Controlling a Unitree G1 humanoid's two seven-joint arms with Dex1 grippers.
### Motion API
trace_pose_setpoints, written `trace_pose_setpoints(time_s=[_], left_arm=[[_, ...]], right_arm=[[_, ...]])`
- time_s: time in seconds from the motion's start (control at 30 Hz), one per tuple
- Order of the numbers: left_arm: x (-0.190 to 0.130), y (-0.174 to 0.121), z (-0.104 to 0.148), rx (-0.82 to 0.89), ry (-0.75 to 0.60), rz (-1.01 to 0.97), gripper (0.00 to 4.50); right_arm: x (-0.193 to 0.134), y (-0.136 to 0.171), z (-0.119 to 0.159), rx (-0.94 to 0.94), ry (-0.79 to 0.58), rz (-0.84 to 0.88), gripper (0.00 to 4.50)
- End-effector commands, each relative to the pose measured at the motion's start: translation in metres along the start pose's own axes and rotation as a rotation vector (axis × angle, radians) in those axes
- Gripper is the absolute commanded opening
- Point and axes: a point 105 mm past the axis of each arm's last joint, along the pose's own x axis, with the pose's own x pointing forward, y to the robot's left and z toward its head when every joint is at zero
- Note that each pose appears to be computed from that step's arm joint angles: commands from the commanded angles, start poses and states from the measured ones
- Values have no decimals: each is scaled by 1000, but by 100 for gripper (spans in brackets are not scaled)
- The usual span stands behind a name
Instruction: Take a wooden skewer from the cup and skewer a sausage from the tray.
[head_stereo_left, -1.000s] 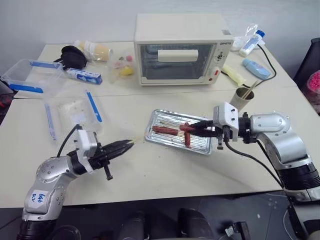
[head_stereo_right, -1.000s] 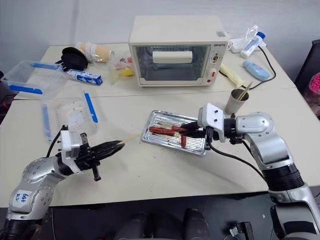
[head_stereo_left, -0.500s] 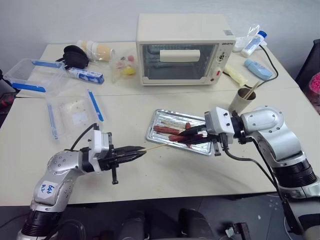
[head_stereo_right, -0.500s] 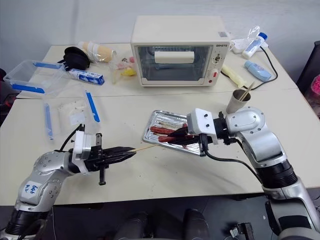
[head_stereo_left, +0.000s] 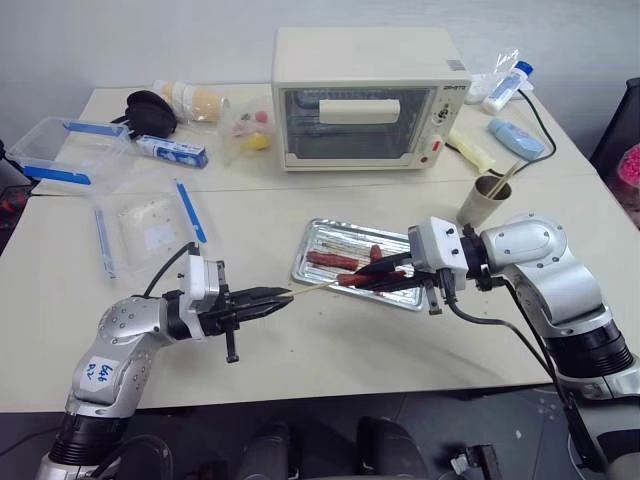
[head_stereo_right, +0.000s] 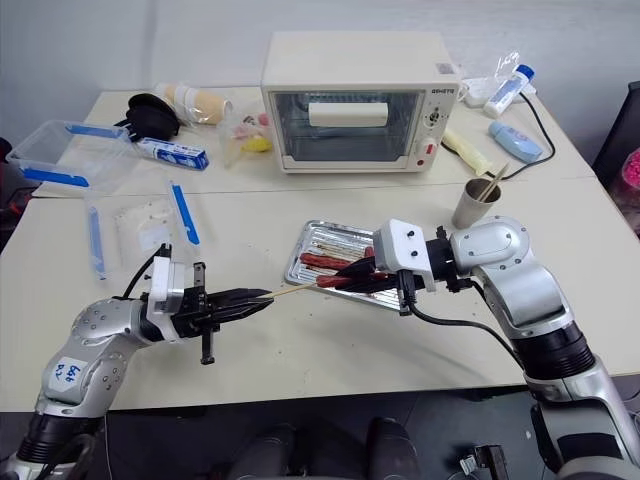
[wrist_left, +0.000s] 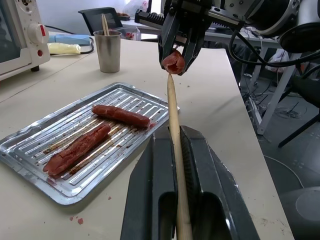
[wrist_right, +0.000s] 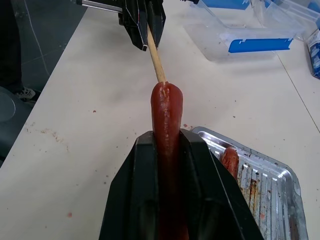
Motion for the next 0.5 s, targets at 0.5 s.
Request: trace_pose_setpoints(time_s=[0.5], left_arm=[[17,-5,5,17,-15,-117,0]], right_arm=[[11,2,12,-64,-28,60,50]])
